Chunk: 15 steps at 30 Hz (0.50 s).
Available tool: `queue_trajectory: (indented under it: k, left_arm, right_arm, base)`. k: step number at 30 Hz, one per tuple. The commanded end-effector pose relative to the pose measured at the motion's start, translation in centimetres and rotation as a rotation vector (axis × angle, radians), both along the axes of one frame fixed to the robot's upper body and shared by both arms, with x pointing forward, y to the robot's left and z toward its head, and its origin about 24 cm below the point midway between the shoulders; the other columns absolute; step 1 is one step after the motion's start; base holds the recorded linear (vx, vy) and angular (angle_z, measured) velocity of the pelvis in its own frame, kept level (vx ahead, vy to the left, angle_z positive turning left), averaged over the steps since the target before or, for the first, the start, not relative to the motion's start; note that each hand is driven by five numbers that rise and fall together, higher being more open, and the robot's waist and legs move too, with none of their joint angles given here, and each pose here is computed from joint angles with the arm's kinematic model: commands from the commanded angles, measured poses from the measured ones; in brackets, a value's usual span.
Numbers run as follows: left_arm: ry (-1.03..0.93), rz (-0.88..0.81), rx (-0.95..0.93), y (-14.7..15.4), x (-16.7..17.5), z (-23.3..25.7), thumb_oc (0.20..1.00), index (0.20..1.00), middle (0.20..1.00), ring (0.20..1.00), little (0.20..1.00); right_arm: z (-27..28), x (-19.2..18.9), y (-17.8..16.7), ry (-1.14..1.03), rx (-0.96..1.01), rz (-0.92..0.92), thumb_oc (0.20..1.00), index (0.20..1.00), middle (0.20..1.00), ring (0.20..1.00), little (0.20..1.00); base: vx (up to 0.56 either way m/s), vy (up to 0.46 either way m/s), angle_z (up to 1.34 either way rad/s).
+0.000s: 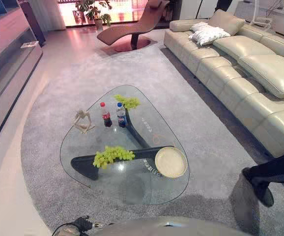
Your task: Pick up fruits into the plate
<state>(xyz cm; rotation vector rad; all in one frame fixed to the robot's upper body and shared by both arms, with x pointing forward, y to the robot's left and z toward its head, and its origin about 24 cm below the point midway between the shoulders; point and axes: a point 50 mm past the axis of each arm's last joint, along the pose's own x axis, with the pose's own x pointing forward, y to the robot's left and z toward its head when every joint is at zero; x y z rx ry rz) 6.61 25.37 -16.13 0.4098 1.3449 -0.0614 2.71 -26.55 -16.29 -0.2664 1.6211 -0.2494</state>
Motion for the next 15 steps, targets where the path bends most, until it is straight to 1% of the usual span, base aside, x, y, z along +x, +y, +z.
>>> queue_trajectory:
  k: [1,10,15]
  left_arm:
    - [-0.034,0.005,0.025,0.2,1.7,0.2,1.000,1.000,1.000,1.000,1.000]
    - [-0.058,0.013,0.050,0.4,1.9,0.3,1.000,1.000,1.000,1.000,1.000]
    - [-0.085,0.034,0.062,0.5,2.1,0.5,1.000,1.000,1.000,1.000,1.000]
  right_arm:
    - [0.2,1.7,-0.1,0.007,-0.008,-0.001,1.000,1.000,1.000,1.000,1.000]
    - [0.3,1.9,-0.2,0.000,-0.010,-0.001,1.000,1.000,1.000,1.000,1.000]
    - [0.4,3.1,-0.4,-0.079,-0.048,0.053,1.000,1.000,1.000,1.000,1.000]
  base:
    - [0.29,-0.136,-0.64]
    - [0.00,0.000,0.00]
    - [0.00,0.000,0.00]
